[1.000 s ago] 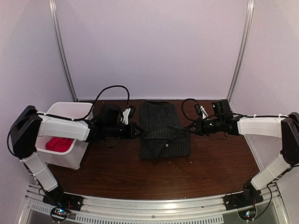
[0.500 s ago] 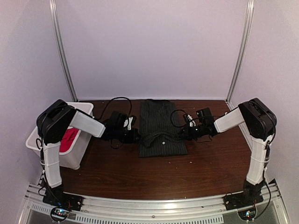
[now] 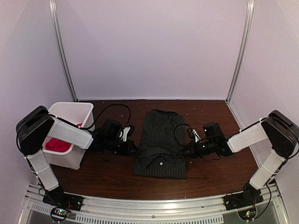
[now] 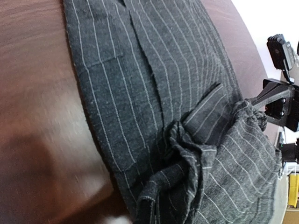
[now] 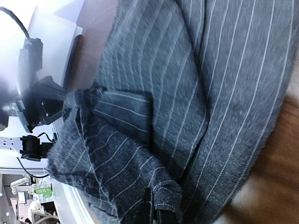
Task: Fold and stack the mixed laundry pile
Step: Fold the rectangle-folded shirt at the center of the board.
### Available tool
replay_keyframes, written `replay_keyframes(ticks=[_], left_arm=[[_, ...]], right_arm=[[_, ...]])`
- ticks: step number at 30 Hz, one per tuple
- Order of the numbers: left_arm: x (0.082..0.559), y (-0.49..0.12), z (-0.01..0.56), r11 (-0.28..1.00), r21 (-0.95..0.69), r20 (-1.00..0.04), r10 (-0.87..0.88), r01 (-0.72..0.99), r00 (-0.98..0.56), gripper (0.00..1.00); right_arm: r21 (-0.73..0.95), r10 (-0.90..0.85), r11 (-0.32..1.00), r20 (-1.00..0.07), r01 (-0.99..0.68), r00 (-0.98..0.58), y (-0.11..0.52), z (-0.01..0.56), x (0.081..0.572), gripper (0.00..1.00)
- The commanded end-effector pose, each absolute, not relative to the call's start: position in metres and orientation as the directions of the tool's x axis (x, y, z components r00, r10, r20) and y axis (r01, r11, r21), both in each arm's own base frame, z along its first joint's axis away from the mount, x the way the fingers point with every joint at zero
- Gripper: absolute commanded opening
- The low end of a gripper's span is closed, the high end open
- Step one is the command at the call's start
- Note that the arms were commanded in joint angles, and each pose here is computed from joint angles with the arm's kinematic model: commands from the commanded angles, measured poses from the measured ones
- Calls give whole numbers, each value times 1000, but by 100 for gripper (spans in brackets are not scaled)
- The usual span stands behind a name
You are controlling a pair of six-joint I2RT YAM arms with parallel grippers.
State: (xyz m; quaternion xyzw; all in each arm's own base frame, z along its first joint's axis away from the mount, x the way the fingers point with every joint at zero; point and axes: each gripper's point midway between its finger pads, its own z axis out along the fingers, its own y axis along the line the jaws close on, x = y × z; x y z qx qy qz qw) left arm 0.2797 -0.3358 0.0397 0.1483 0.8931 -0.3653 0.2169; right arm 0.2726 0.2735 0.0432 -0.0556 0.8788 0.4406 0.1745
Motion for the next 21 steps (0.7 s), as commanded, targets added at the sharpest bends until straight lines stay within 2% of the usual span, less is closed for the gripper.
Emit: replay_keyframes(ticks=[1, 4, 12, 15, 17, 21], left_arm=[[287, -328, 61, 710, -559, -534, 87, 428, -841, 0], [299, -336, 63, 718, -536, -542, 112, 445, -833, 0], [339, -346, 48, 730, -547, -520, 88, 410, -850, 0], [346, -346, 40, 716, -577, -505, 64, 392, -861, 14], [347, -344, 48, 693, -599, -520, 45, 402, -853, 27], [342, -328, 95, 660, -591, -613, 7, 464, -790, 44]], right_arm=[[745, 148, 616, -428, -255, -892, 264, 82, 286, 0], [706, 130, 664, -432, -245, -892, 258, 75, 300, 1], [707, 167, 681, -403, -190, -900, 247, 47, 338, 0], [728, 160, 656, -393, -200, -905, 252, 44, 346, 14], [748, 165, 628, -396, -214, -903, 252, 55, 346, 30], [736, 157, 611, -475, -292, -866, 243, 103, 338, 52]])
